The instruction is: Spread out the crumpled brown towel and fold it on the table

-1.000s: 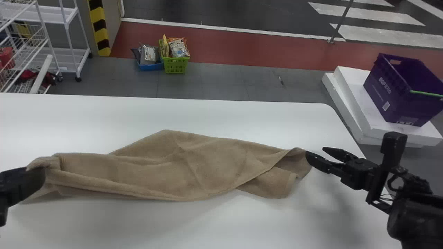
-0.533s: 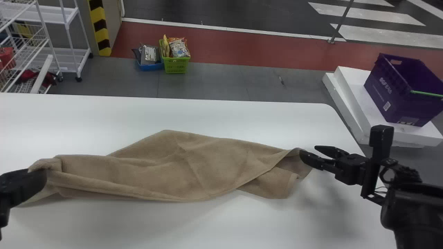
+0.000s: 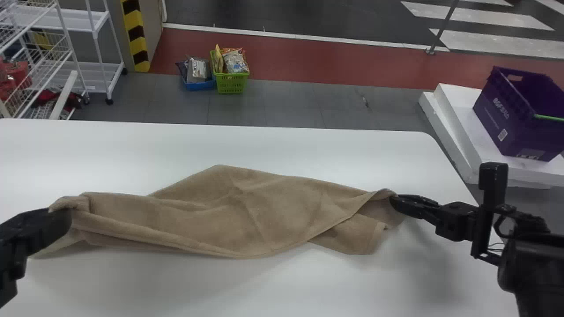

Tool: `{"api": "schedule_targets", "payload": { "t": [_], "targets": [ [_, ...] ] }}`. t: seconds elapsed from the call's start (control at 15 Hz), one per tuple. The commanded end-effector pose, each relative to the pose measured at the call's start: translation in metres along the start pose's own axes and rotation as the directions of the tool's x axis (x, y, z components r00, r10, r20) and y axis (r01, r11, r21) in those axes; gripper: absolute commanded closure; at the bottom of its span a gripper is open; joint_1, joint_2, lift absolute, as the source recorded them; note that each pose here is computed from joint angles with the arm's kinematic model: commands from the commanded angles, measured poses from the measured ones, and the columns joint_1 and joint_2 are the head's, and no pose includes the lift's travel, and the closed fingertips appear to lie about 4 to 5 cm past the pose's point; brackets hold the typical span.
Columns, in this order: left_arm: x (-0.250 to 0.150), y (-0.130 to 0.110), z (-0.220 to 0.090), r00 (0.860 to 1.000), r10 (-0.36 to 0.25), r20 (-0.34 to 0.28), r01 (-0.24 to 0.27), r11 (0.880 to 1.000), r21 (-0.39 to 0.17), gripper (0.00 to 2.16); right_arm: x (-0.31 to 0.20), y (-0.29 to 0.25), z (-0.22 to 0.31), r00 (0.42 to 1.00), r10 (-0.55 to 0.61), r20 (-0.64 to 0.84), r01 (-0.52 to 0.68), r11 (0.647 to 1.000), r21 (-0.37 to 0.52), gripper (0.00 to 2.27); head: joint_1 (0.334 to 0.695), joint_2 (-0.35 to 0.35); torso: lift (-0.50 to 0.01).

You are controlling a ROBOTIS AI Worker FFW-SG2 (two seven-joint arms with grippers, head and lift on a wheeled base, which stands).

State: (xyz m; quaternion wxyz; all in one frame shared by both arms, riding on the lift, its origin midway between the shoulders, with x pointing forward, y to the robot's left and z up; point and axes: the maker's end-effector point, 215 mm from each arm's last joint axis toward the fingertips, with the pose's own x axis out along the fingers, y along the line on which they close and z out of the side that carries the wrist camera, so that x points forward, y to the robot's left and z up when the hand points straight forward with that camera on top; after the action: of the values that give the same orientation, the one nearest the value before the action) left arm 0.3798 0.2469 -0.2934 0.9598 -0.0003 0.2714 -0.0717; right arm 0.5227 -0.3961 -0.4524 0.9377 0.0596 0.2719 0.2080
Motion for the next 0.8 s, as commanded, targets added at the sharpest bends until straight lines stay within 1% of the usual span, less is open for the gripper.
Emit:
{"api": "schedule_targets", "payload": {
  "t": [0.0, 0.13, 0.27, 0.4, 0.53, 0.6, 0.73],
  "targets": [
    [0.001, 0.001, 0.003, 1.0, 0.003, 0.006, -0.003, 1.0, 0.001, 1.2, -0.003, -0.002, 0.001, 1.0, -0.001, 0.005, 0.001, 1.0, -0.001, 1.69, 0.695, -0.183, -0.127],
    [0.001, 0.003, 0.002, 1.0, 0.008, 0.003, -0.008, 1.0, 0.0, 1.2, -0.01, -0.001, 0.008, 1.0, -0.008, 0.029, 0.008, 1.0, -0.012, 1.69, 0.695, -0.185, -0.127],
    [0.0, 0.005, 0.002, 1.0, 0.012, 0.002, -0.012, 1.0, -0.002, 1.2, -0.024, 0.005, 0.028, 0.997, -0.02, 0.072, 0.023, 0.999, -0.039, 1.69, 0.695, -0.187, -0.127],
    [-0.002, 0.01, 0.007, 1.0, 0.025, 0.007, -0.025, 1.0, -0.01, 1.2, -0.046, 0.01, 0.064, 0.989, -0.051, 0.137, 0.059, 0.997, -0.053, 1.69, 0.695, -0.186, -0.127],
    [-0.003, 0.016, 0.008, 1.0, 0.03, -0.002, -0.03, 0.999, -0.033, 1.2, -0.07, 0.011, 0.099, 0.975, -0.095, 0.2, 0.113, 0.991, -0.079, 1.69, 0.695, -0.184, -0.127],
    [-0.004, 0.018, 0.008, 0.999, 0.032, -0.011, -0.033, 0.998, -0.05, 1.2, -0.079, 0.009, 0.105, 0.973, -0.111, 0.205, 0.127, 0.99, -0.069, 1.69, 0.695, -0.185, -0.127],
    [-0.011, 0.019, 0.006, 0.999, 0.021, -0.04, -0.024, 0.996, -0.081, 1.2, -0.096, 0.012, 0.133, 0.963, -0.139, 0.231, 0.17, 0.978, -0.122, 1.69, 0.695, -0.188, -0.127]
  ]
}}
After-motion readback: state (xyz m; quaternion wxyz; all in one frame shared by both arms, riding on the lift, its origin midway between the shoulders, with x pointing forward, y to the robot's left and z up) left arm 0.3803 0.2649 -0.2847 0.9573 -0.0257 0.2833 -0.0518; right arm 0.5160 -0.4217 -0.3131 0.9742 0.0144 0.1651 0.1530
